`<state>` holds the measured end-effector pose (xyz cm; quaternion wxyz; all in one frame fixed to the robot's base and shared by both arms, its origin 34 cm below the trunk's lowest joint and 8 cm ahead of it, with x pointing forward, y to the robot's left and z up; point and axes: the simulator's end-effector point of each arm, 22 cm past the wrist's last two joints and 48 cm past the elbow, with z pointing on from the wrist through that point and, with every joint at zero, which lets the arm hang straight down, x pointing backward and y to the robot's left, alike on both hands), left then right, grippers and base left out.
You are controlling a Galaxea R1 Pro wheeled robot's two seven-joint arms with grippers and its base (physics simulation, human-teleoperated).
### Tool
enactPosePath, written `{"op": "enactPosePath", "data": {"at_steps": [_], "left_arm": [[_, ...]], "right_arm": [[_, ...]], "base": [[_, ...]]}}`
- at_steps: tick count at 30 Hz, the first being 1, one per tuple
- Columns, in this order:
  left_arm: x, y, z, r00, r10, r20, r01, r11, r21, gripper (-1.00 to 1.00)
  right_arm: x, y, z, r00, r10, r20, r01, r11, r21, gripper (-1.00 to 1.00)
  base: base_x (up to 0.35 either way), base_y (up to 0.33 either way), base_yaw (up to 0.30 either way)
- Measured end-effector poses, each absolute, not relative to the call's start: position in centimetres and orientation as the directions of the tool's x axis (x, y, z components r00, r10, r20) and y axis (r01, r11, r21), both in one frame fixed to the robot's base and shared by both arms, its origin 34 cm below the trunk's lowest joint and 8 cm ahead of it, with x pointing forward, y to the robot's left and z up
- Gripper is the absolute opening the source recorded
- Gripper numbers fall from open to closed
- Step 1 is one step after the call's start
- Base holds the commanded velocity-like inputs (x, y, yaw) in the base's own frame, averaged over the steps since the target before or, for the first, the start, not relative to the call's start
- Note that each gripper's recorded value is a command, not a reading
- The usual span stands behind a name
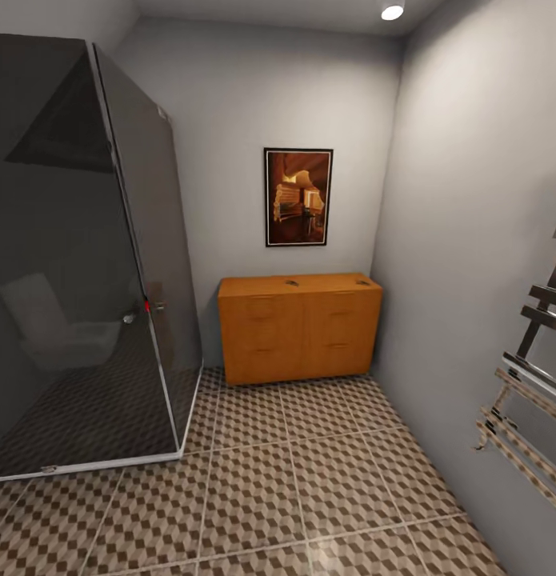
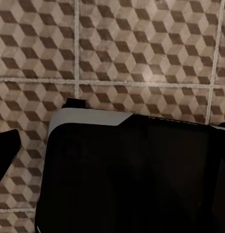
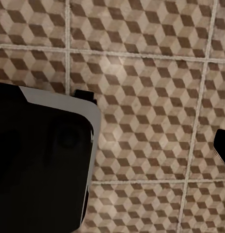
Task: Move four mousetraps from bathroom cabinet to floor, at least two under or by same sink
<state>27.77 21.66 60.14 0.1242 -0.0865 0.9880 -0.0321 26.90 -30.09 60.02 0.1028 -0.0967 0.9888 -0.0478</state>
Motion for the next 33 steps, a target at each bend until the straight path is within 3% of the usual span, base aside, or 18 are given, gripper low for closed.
{"op": "enactPosePath", "data": {"at_steps": [33], "left_arm": [[27.75,21.65,60.14,-0.955,-0.175,-0.24,-0.159,0.984,-0.084,1.0]], "right_arm": [[26.84,-29.97,60.0,-0.96,-0.201,-0.195,-0.182,0.977,-0.113,1.0]], "base": [[0.322,0.0,0.0]]}}
